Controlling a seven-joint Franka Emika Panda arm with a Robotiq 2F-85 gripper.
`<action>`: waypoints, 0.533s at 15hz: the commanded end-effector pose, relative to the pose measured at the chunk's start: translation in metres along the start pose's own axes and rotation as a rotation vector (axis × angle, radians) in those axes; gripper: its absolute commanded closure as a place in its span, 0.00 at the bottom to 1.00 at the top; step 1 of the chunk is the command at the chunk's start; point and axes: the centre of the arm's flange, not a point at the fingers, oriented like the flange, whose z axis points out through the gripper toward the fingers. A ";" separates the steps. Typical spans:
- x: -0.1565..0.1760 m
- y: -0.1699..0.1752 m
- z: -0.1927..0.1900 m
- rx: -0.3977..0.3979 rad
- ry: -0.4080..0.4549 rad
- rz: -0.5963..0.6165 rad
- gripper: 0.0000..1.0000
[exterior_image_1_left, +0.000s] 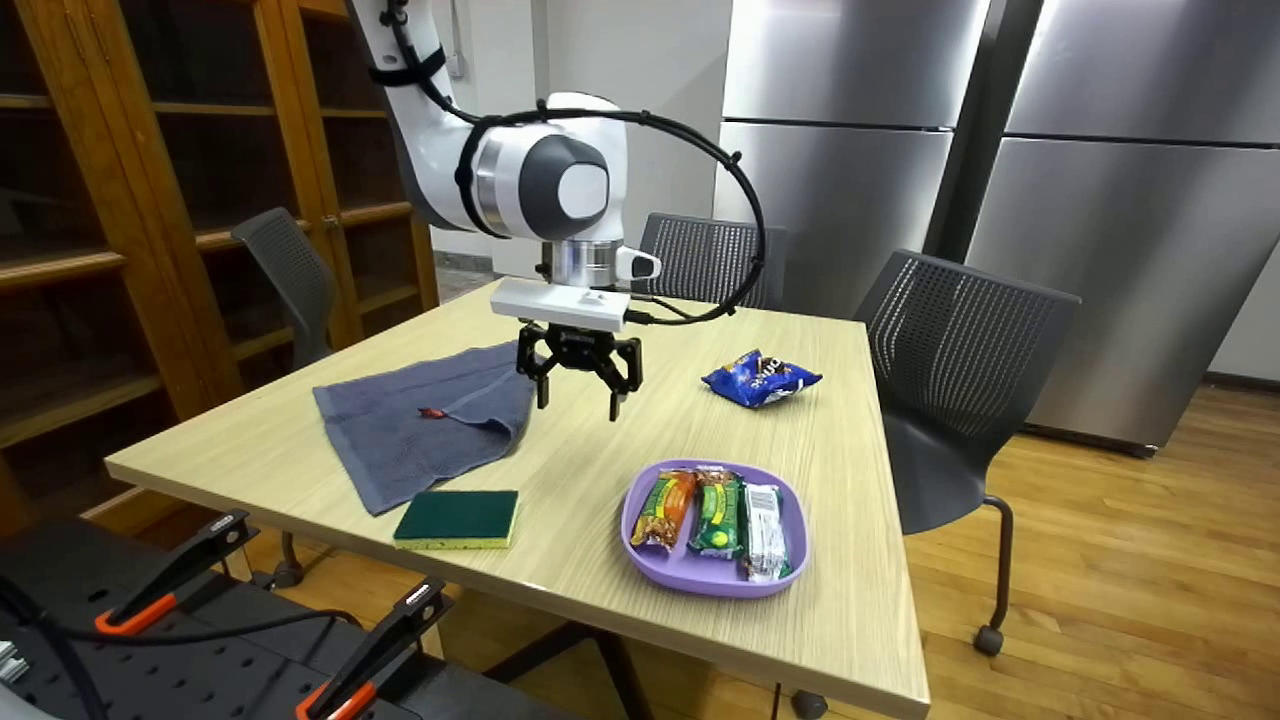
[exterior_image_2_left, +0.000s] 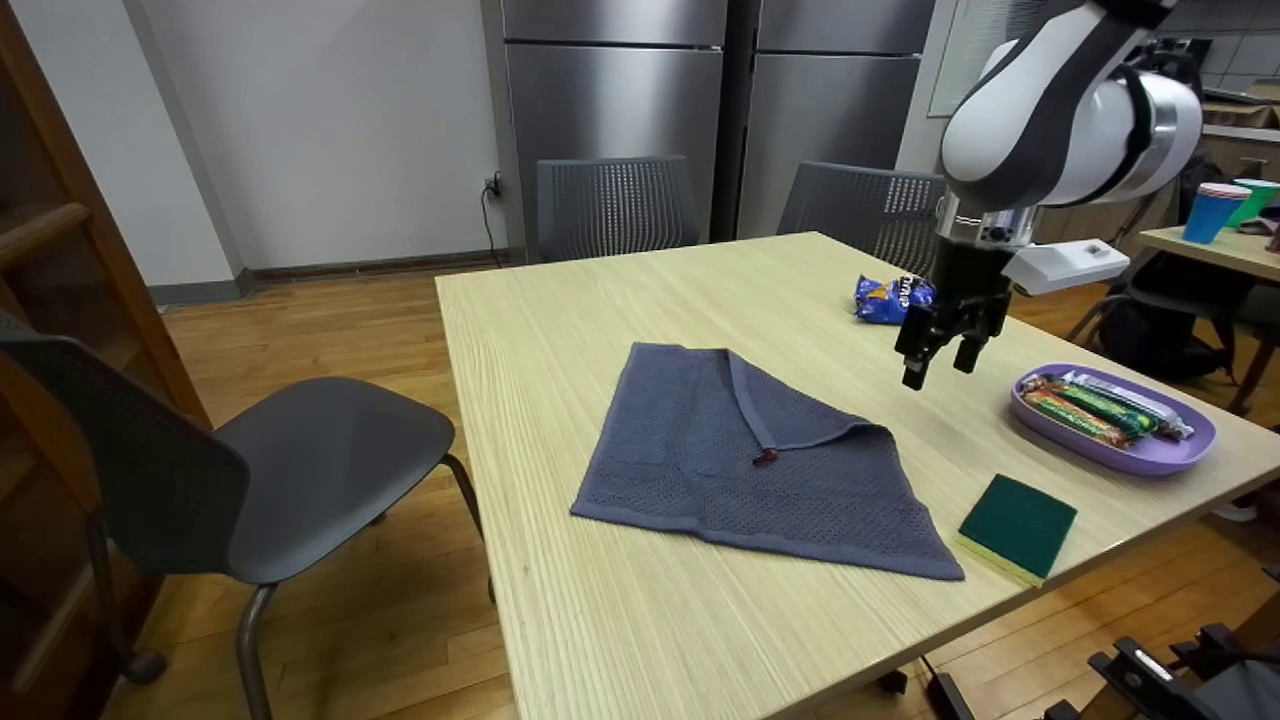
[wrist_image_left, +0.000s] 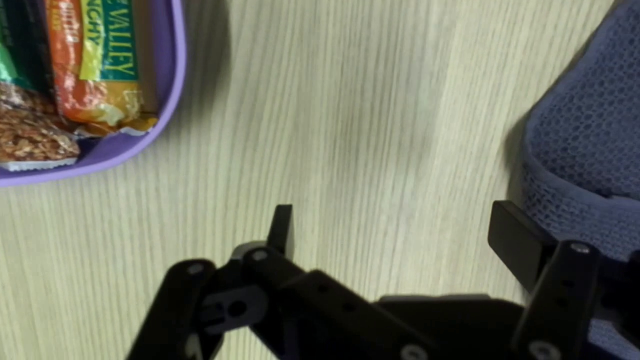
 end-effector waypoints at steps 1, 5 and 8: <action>0.011 -0.024 -0.012 0.015 0.021 0.014 0.00; 0.027 -0.050 -0.014 0.025 0.034 0.012 0.00; 0.036 -0.069 -0.015 0.026 0.040 0.016 0.00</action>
